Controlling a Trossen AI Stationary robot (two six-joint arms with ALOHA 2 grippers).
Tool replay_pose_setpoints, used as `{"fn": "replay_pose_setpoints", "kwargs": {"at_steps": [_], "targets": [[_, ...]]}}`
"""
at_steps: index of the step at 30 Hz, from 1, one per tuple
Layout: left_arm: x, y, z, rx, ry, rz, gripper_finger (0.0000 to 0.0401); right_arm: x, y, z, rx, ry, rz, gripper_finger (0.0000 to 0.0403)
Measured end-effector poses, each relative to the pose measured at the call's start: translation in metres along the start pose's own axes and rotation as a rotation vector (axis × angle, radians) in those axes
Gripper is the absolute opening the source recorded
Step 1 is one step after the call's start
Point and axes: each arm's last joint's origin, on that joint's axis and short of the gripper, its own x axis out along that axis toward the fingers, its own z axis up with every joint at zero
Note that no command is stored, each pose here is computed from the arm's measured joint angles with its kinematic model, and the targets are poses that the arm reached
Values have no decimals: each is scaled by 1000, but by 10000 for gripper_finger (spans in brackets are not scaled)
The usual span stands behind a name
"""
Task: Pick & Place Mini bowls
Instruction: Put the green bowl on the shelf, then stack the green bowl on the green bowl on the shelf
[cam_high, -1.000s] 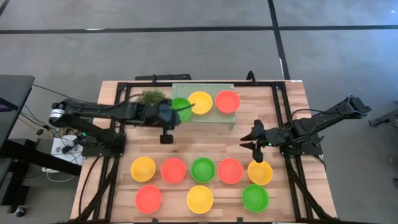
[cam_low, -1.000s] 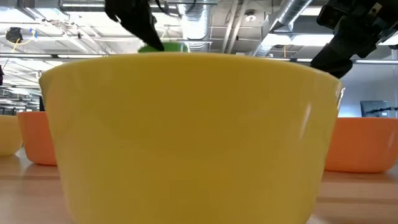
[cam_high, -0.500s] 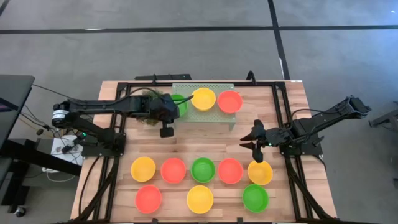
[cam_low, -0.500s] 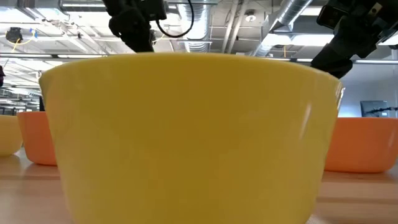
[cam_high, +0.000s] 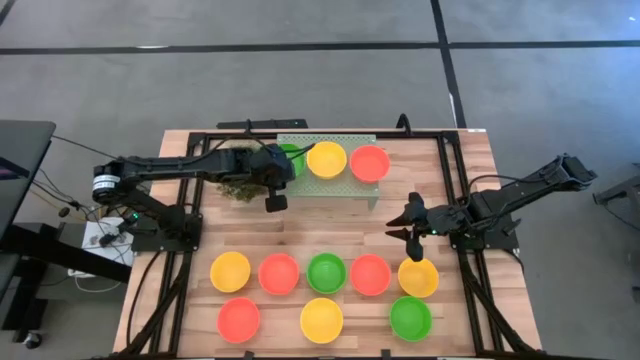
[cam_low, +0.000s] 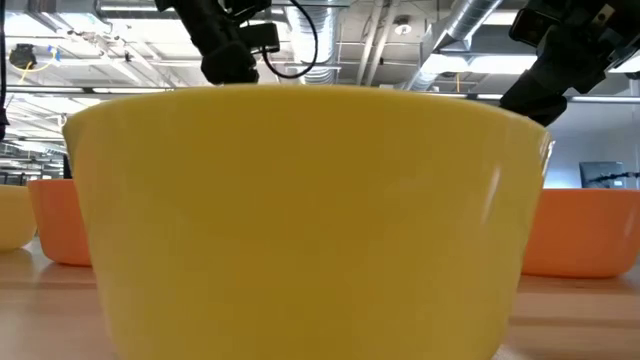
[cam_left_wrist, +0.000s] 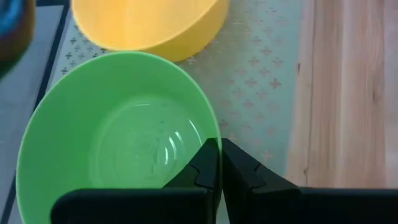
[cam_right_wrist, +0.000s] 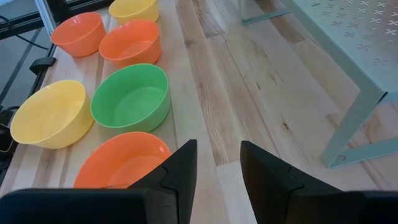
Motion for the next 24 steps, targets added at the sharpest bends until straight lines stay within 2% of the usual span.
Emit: {"fn": "replay_pose_setpoints", "kwargs": {"at_steps": [14, 24], "targets": [[4, 6, 2, -24, -27, 18, 31, 0, 0, 0, 0, 0, 0, 118], [2, 4, 6, -22, -62, 24, 78, 0, 0, 0, 0, 1, 1, 118]]}}
